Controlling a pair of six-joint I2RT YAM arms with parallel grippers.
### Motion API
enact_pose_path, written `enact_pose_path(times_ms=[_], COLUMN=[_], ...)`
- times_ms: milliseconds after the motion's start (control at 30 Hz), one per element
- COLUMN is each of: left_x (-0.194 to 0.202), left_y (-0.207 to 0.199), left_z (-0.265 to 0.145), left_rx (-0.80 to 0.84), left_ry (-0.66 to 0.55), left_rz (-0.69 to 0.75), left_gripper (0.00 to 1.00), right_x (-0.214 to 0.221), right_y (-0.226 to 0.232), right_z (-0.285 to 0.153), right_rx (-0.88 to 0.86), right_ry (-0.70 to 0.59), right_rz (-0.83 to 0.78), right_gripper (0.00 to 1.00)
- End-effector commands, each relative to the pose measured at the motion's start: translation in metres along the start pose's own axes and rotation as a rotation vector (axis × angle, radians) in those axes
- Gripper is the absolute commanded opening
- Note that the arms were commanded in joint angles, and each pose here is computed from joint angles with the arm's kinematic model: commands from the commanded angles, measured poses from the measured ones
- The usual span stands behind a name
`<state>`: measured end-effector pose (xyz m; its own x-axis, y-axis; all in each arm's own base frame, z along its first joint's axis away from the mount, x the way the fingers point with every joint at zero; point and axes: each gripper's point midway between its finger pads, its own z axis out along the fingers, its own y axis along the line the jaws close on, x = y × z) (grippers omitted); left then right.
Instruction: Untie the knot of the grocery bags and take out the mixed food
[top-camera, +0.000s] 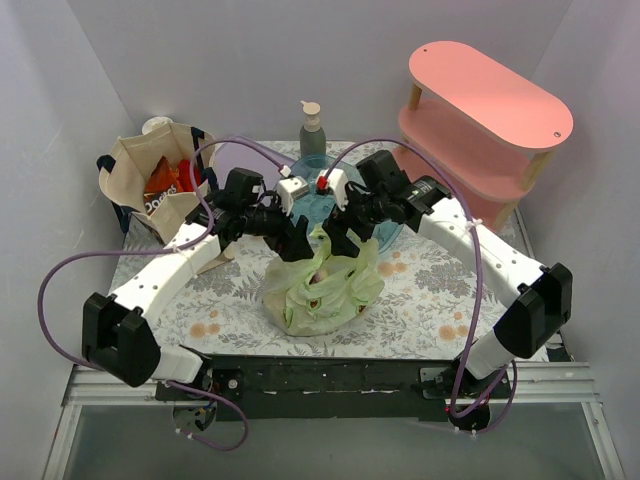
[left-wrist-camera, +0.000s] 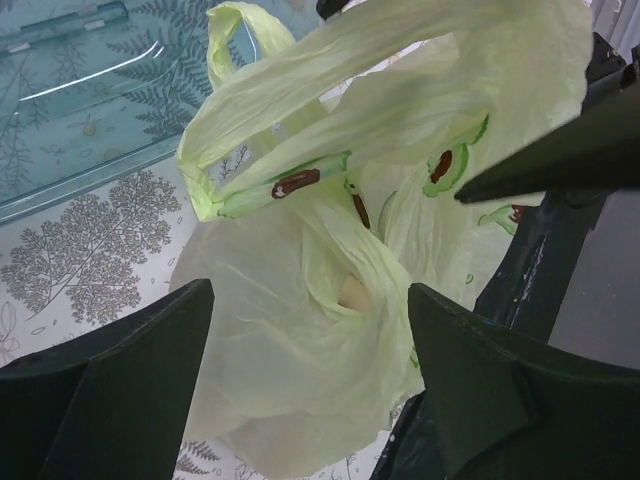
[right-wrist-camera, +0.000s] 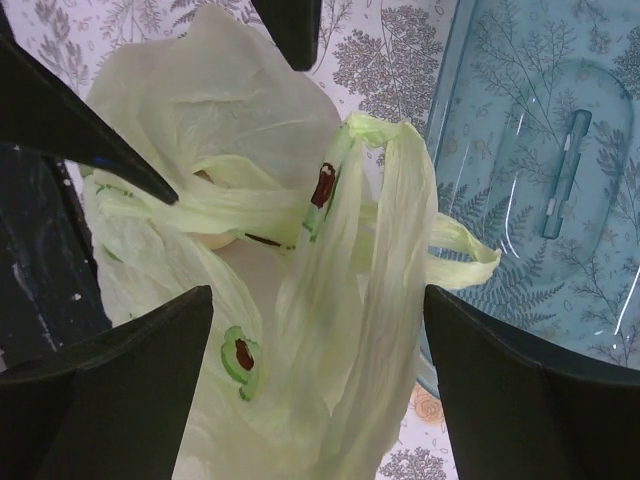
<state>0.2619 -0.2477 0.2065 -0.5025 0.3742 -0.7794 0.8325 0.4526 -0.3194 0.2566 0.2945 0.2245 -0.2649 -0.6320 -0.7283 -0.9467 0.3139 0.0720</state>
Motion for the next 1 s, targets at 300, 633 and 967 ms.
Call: enact_pose_path(times_ms=[300,633,967], left_x=[-0.011,-0.113,-0.118], left_y=[0.017,0.007,-0.014], left_z=[-0.011,-0.174,-0.22], left_rx=[-0.103,-0.566,-0.666], left_ry=[0.008,-0.381,-0.437], left_rz=[0.033,0.348,0.432], left_gripper=[0.0,0.0,0.31], right_x=[-0.014,-0.154,-0.164], right_y=[-0.038,0.021,0.036], right_z=[-0.018,-0.114,-0.109], right_rx=[0.265,0.076,-0.022], right_ry=[0.006,-0.422,-0.49], right_rz=[-0.129,-0.15,-0.098], right_gripper=[0.01,0.01,0.01])
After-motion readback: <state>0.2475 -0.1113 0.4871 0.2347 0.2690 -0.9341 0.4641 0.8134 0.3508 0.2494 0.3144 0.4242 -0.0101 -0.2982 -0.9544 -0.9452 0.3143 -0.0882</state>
